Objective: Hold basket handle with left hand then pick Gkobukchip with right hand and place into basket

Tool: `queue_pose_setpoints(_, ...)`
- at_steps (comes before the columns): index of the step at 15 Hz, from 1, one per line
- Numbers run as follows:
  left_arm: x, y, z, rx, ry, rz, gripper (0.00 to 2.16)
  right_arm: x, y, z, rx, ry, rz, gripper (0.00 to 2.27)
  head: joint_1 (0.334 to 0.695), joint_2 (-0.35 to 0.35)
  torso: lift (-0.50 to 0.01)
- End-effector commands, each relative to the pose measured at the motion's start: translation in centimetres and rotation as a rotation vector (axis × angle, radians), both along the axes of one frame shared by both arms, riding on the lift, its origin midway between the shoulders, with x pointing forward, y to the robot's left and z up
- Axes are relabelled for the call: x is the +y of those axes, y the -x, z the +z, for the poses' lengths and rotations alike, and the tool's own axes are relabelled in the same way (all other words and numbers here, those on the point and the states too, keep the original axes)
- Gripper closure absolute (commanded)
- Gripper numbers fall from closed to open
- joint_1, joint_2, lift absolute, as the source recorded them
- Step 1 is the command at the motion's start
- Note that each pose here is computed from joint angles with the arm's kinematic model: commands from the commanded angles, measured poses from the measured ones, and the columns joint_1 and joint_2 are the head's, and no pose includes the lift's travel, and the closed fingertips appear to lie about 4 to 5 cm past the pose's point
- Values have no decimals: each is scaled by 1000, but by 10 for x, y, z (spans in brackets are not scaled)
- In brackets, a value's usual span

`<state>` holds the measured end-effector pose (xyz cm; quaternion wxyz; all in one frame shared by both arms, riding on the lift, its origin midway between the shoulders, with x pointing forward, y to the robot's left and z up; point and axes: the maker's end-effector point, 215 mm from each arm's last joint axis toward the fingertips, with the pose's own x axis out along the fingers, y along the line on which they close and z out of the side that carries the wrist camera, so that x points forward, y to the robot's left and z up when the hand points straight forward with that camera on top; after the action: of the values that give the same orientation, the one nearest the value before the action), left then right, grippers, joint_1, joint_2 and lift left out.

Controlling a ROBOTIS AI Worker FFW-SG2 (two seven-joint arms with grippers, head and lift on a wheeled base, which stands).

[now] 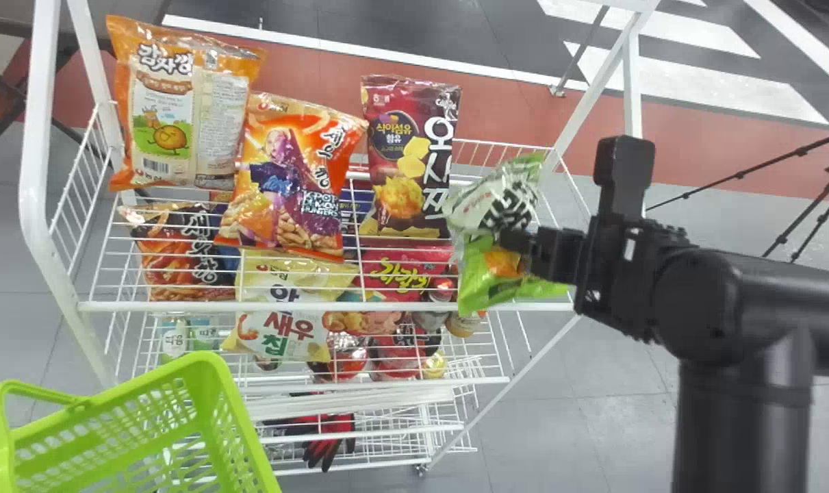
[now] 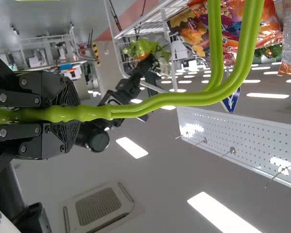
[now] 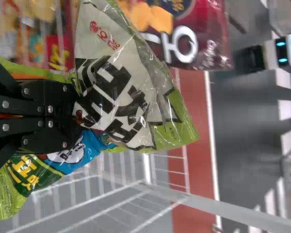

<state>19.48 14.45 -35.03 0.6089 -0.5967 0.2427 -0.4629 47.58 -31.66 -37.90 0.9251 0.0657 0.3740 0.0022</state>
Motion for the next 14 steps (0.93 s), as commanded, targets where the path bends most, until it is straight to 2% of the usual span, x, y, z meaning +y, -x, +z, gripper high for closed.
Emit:
queue_pose_setpoints(1,0,0,0,1,1,1,2152,24,33,1,51,-62,60,2256,695,-293,0)
queue_pose_setpoints(5,-2,-1,0,0,4,-1,2152,68,40,45,-49,-152,170,2256,695,-243,0)
queue_pose_setpoints(9,-2,-2,0,-2,6,-2,2152,143,78,40,-16,-304,326,2256,695,-166,0)
queue_pose_setpoints(14,-2,-3,0,-2,7,0,2152,228,118,31,64,-492,504,2256,695,13,0)
